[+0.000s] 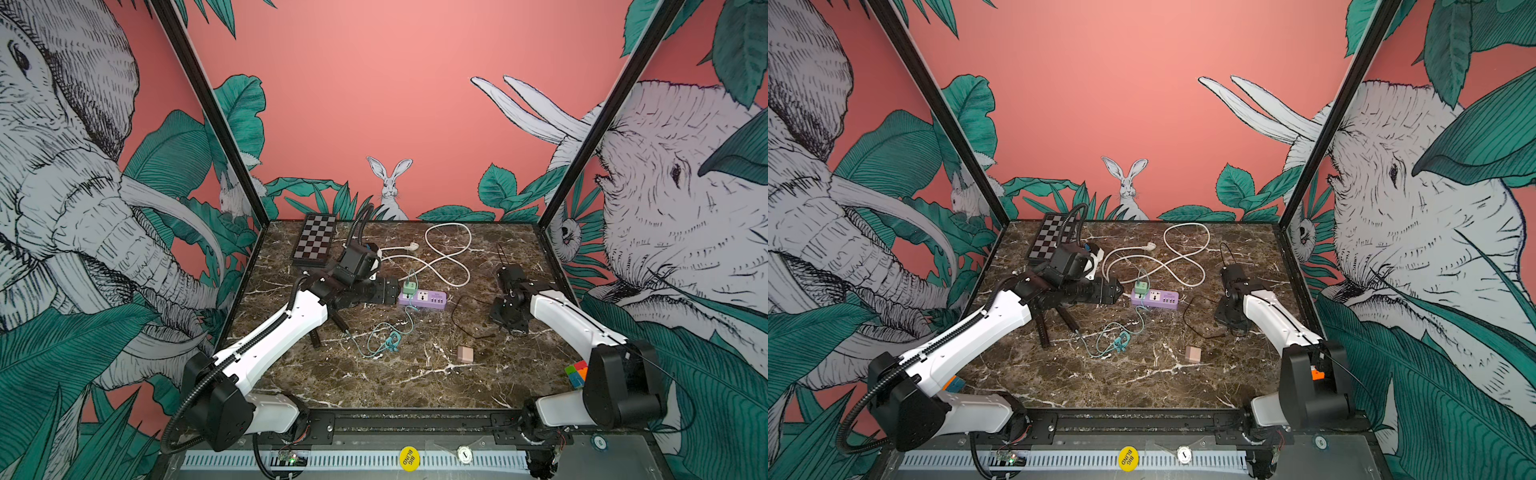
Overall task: Charge the electric toothbrush
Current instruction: Pick up the charging cable from the center of the board.
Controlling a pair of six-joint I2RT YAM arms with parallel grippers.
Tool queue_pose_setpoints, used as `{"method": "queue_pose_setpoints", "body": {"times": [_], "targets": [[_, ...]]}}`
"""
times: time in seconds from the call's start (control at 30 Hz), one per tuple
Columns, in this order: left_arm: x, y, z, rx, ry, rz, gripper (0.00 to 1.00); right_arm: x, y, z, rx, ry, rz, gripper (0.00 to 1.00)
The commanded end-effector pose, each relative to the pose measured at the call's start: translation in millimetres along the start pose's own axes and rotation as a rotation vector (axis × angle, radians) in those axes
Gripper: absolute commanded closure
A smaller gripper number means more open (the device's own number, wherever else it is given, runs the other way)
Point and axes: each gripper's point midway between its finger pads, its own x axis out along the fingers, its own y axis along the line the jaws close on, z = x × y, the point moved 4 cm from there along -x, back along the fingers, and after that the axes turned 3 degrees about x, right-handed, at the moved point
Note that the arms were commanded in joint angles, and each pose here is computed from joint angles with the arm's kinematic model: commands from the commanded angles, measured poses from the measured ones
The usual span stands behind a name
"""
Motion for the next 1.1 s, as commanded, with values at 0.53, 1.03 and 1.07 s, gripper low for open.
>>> {"method": "queue_pose_setpoints", "body": {"times": [0.53,1.03,1.07], "targets": [[-5,-148,-45,1.079,-0.702,-0.101,0.12,-144,113,-21,0.171,0.026,0.804,1.00],[22,-168,-27,1.176,-0.792,0.006,0.50,-152,114,-42,0.147,0.062,0.822,1.00],[23,-168,-27,1.178,-0.794,0.011,0.51,-154,114,-43,0.149,0.062,0.826,1.00]]}}
